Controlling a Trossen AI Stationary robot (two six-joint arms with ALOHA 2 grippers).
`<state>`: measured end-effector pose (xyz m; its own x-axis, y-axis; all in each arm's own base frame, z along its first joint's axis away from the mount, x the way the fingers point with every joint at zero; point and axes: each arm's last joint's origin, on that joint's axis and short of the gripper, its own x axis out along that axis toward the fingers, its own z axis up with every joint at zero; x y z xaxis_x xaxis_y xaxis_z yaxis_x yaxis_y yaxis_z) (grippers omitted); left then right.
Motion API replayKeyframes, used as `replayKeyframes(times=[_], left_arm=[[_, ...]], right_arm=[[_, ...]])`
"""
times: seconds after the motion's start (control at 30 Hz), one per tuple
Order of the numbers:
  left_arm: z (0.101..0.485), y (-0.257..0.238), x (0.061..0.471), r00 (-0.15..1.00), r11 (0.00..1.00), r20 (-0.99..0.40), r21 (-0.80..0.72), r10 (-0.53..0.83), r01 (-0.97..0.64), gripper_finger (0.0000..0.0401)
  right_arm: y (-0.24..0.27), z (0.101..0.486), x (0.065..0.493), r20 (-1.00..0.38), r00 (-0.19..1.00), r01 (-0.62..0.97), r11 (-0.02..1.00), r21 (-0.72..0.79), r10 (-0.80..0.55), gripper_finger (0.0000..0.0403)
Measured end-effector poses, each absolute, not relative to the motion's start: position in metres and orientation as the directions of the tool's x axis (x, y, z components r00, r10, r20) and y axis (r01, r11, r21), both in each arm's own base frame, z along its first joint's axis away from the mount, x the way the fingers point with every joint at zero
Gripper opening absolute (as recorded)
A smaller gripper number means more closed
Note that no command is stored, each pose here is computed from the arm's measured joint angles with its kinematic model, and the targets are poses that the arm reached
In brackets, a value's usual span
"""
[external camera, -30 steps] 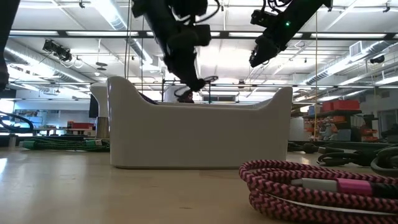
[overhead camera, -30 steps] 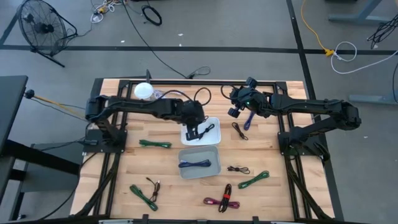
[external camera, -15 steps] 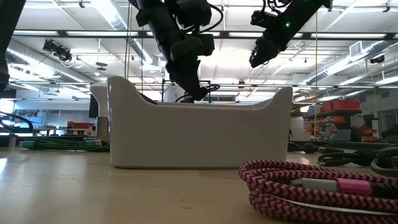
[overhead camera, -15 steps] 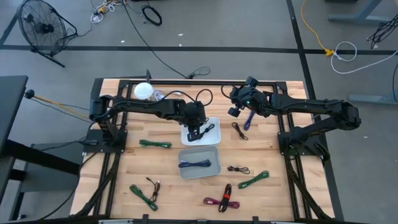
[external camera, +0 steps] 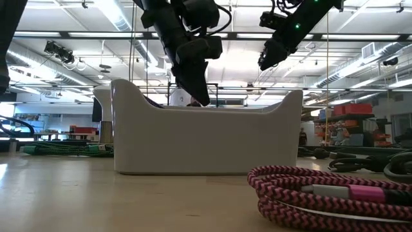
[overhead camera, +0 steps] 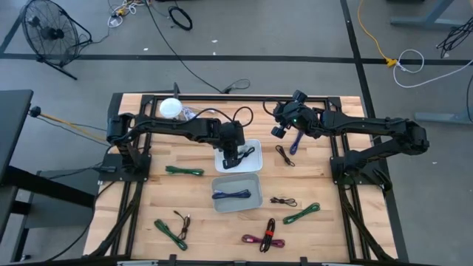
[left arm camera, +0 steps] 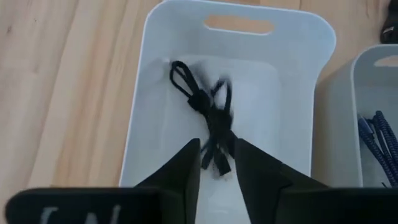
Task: Pick & Place USB Port
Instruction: Put the black charger cable into the white container, then put the violet charger cable into the gray container
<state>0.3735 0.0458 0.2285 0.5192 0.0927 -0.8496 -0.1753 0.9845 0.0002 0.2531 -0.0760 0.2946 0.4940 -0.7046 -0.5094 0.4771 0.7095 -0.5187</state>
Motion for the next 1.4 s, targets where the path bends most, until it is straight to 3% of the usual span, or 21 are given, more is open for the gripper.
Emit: replayKeyframes(times=[0.4,0.77,0.97,1.07,1.23,1.4], left_arm=[[0.229,0.049,0.373,0.498,0.970,-0.839,0.130,0.219,-0.208,0.0131],[0.228,0.051,0.370,0.457,0.958,-0.842,0.242,0.285,-0.152,0.0131],[0.228,0.052,0.370,0.456,0.947,-0.830,0.279,0.322,-0.161,0.0131],[0.229,0.052,0.371,0.463,0.946,-0.825,0.279,0.324,-0.164,0.0131],[0.230,0.052,0.372,0.474,0.946,-0.818,0.278,0.325,-0.167,0.0131],[0.232,0.053,0.375,0.505,0.944,-0.798,0.286,0.329,-0.163,0.0131]], right_arm=[[-0.075,0.291,0.250,-0.542,0.467,0.491,0.715,-0.498,-0.698,0.0100],[-0.069,0.261,0.222,-0.737,0.221,0.564,0.700,-0.438,-0.639,0.0100],[-0.064,0.229,0.211,-0.807,0.165,0.629,0.691,-0.357,-0.567,0.0100],[-0.063,0.211,0.206,-0.822,0.153,0.700,0.647,-0.301,-0.548,0.0100],[-0.062,0.191,0.196,-0.841,0.107,0.883,0.440,-0.165,-0.530,0.0100],[-0.060,0.178,0.193,-0.851,0.115,0.956,0.290,-0.046,-0.513,0.0100]])
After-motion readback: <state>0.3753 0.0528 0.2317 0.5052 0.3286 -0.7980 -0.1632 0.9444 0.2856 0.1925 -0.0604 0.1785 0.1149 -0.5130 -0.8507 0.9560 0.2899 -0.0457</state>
